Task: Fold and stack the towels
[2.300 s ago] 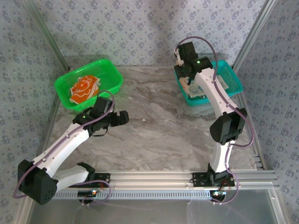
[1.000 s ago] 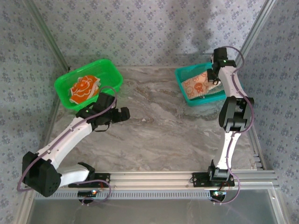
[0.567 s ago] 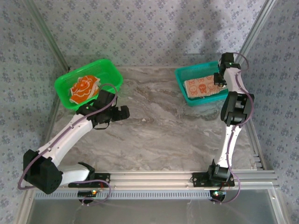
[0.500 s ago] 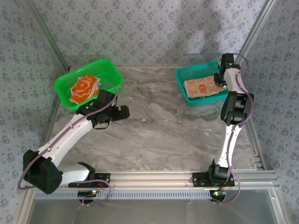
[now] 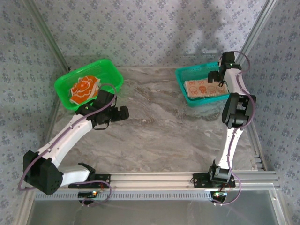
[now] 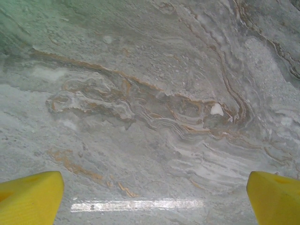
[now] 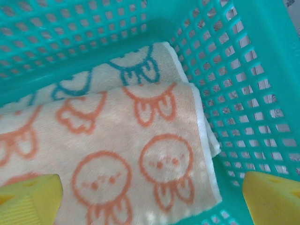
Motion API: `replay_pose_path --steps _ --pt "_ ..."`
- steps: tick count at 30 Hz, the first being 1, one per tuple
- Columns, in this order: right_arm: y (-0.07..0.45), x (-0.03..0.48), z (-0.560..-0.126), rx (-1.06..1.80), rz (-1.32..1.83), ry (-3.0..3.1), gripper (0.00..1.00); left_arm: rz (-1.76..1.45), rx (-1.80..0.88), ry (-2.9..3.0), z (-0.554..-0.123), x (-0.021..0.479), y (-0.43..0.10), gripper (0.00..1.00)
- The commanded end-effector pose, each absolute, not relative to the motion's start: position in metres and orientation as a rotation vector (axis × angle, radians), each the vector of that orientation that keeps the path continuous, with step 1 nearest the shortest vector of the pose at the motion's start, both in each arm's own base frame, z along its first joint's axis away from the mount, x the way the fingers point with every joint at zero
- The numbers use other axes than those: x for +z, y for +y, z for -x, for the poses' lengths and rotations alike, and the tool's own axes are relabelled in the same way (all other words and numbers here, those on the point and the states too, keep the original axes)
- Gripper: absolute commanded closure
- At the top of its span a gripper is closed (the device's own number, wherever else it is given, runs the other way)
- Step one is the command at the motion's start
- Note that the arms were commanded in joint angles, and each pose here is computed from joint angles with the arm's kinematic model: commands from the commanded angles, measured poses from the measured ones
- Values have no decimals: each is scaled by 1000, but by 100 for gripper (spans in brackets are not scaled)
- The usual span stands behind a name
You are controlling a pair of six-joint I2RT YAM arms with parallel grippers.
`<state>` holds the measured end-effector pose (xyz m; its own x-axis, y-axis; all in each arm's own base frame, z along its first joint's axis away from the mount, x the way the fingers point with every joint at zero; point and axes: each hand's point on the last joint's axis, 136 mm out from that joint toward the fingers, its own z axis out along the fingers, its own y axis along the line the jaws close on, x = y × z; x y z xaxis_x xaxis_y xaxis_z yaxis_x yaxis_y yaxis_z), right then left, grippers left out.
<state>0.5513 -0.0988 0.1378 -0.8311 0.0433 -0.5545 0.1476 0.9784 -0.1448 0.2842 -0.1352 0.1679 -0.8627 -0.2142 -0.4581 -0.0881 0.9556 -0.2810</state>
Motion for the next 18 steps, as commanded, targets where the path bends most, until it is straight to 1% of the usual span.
replay_pose_path --steps 1,10,15,18 --pt "-58 192 -545 -127 -100 2428 0 237 -335 2555 -301 175 -122 0" --pt "61 233 -504 108 36 2357 0 385 -206 2521 -356 181 -58 0" --pt "131 241 -479 215 107 2309 0 506 -167 2456 -403 187 -18 0" --pt "169 237 -464 280 146 2304 0 549 -124 2459 -428 182 4 5"
